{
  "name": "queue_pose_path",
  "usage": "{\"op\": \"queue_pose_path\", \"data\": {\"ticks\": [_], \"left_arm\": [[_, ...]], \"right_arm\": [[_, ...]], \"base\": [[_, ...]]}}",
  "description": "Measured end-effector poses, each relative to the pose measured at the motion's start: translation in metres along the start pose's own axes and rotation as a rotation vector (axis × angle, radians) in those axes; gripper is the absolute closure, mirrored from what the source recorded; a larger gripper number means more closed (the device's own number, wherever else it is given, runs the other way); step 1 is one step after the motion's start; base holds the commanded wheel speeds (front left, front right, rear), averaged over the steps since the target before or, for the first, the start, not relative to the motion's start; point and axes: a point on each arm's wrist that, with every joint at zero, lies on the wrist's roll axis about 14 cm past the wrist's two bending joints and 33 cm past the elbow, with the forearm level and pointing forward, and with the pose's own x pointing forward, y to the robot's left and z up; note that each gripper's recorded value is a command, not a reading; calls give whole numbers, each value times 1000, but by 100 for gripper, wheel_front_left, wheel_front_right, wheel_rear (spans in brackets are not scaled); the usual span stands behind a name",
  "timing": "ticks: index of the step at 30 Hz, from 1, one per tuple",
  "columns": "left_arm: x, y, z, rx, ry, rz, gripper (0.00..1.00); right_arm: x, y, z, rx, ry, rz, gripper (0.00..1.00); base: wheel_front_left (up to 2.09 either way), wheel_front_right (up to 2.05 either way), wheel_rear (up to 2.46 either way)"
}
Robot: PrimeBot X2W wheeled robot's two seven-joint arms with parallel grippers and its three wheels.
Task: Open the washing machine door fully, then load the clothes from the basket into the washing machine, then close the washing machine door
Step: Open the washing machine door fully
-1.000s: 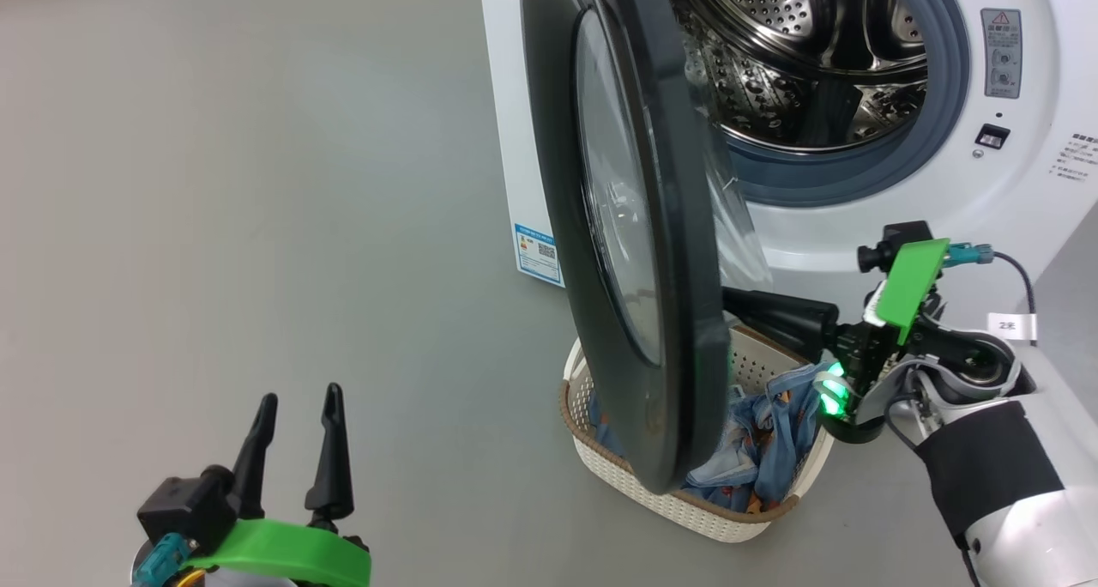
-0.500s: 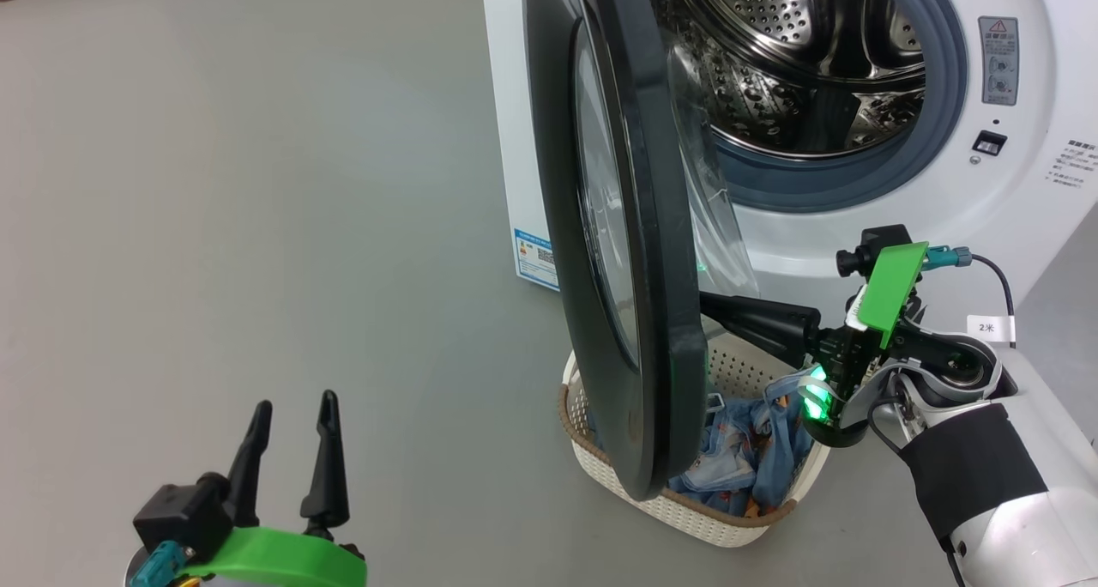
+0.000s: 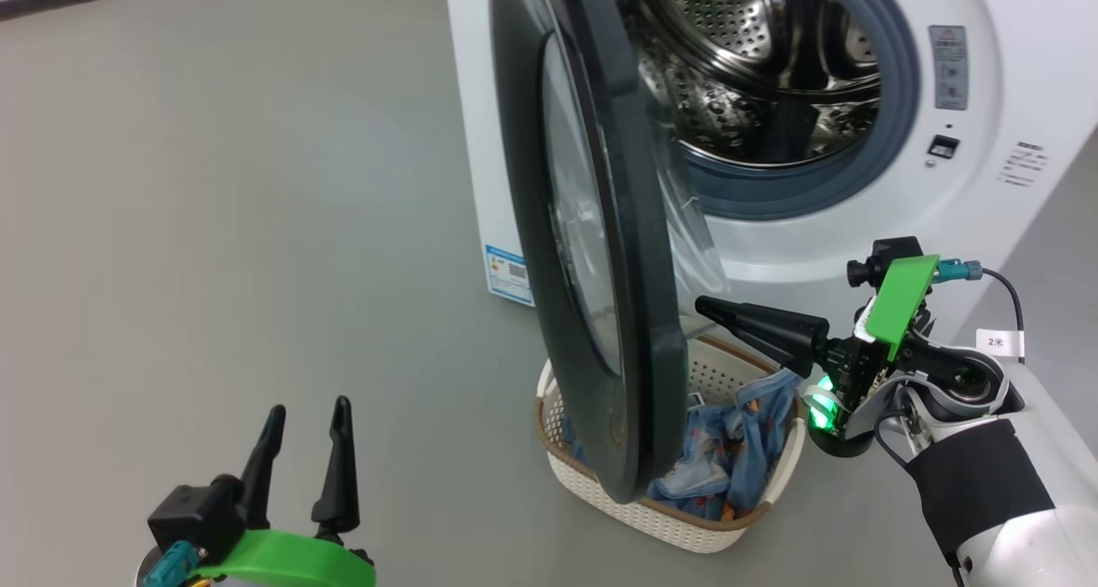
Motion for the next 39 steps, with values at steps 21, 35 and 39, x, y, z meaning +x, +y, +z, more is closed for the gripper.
{"op": "queue_pose_path", "data": {"ticks": [21,35,39], "left_arm": [[25,-58,-16,-16,37,-173,0],[37,-104,-32,-23,74,-297,0],[40,-116,-37,-25,85,-327,0]], "right_arm": [[-79,16,17,-100,-275,50,0],[-157,31,32,-340,-677,-25,0],[-185,33,38,-406,-823,-63,0]], "base": [[0,0,0],[0,0,0],[0,0,0]]}}
